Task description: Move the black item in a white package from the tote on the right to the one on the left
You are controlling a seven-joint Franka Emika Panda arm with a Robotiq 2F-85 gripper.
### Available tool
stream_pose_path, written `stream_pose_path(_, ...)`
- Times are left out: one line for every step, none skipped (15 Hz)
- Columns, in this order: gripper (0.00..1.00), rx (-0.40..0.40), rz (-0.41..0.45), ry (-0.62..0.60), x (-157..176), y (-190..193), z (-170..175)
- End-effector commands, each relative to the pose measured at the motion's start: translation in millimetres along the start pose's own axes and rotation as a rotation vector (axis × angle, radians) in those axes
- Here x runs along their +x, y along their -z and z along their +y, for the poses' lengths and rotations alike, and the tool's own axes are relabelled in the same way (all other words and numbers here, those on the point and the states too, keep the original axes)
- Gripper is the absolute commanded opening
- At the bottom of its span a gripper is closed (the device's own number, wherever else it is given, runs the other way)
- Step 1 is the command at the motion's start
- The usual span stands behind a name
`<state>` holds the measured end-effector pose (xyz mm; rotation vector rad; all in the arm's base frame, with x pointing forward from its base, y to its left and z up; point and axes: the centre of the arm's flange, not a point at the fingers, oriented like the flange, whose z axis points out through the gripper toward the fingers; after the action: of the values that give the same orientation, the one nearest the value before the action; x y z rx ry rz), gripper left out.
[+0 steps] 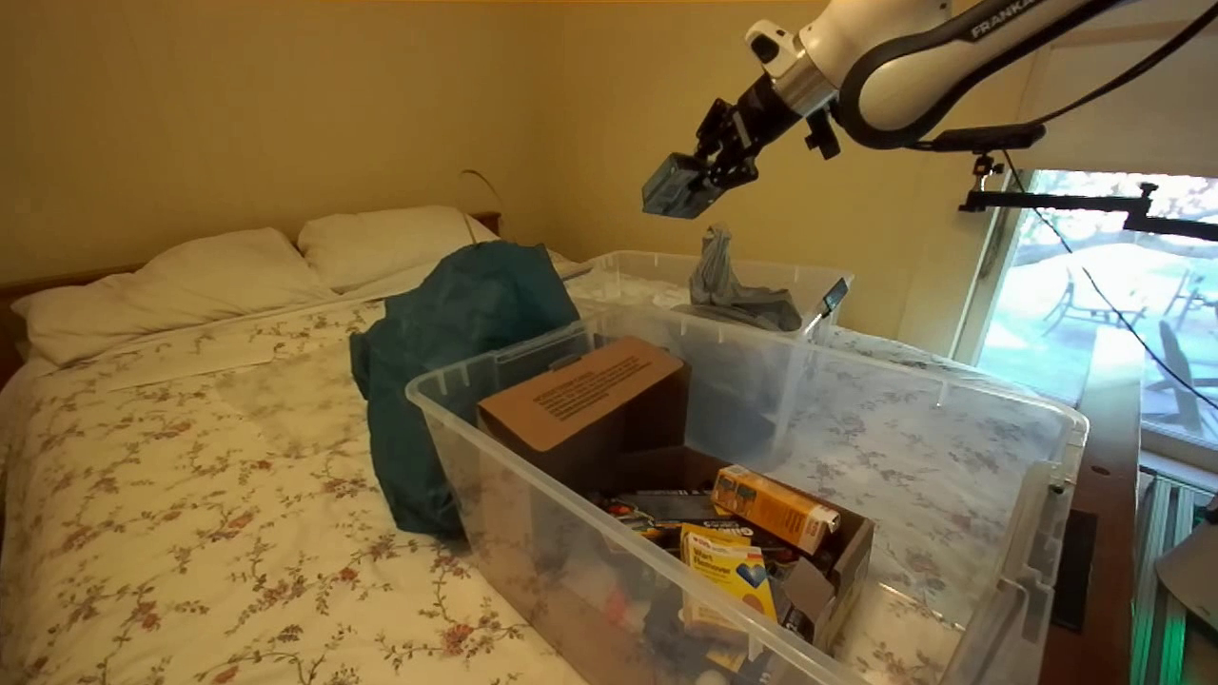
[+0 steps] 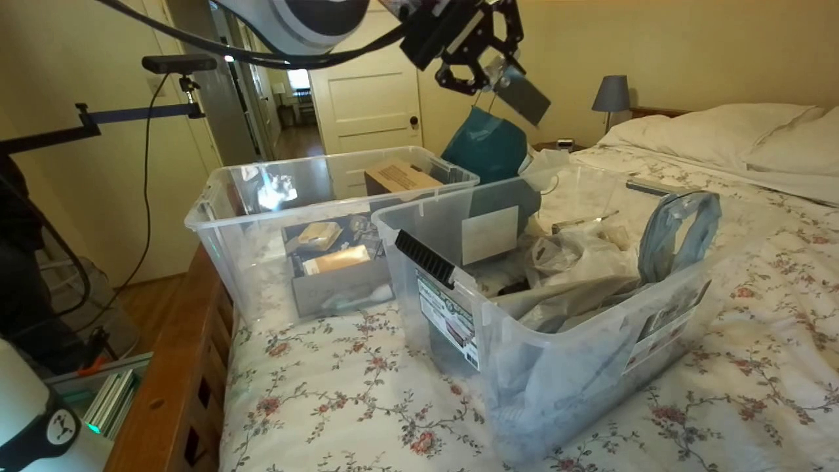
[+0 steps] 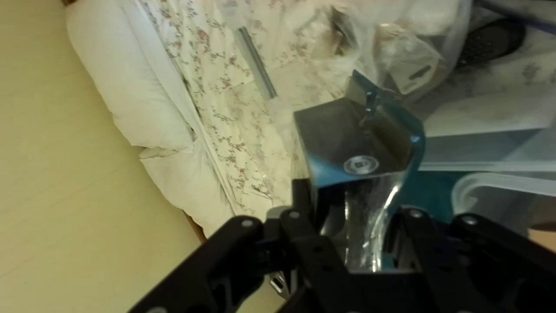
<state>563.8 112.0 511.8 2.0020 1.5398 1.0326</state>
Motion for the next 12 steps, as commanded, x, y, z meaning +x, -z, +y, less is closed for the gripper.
stream_pose_path(0.11,0.097,0.103,0.030,-13,63,-64)
stream_pose_path(0.11,0.095,0.122,0.059,-9,72,-81)
stream_pose_path(0.11,0.063,0.149,0.073,-7,85,-92)
stream_pose_path(0.11,0.030,0.161,0.080,-7,98,-100)
stream_pose_path(0.11,-0.025,0.162,0.034,-12,112,-101)
stream_pose_path(0.36,0.043,0.141,0.048,21,65,-87)
stream_pose_path(0.36,0.013,0.149,0.040,14,79,-89)
stream_pose_path(0.36,-0.001,0.149,0.033,7,89,-91)
stream_pose_path(0.36,-0.008,0.148,0.029,2,95,-92)
stream_pose_path(0.36,-0.010,0.148,0.027,0,98,-93)
stream_pose_path(0.11,-0.010,0.148,0.027,-1,98,-93)
stream_pose_path(0.11,0.020,0.173,0.039,2,100,-98)
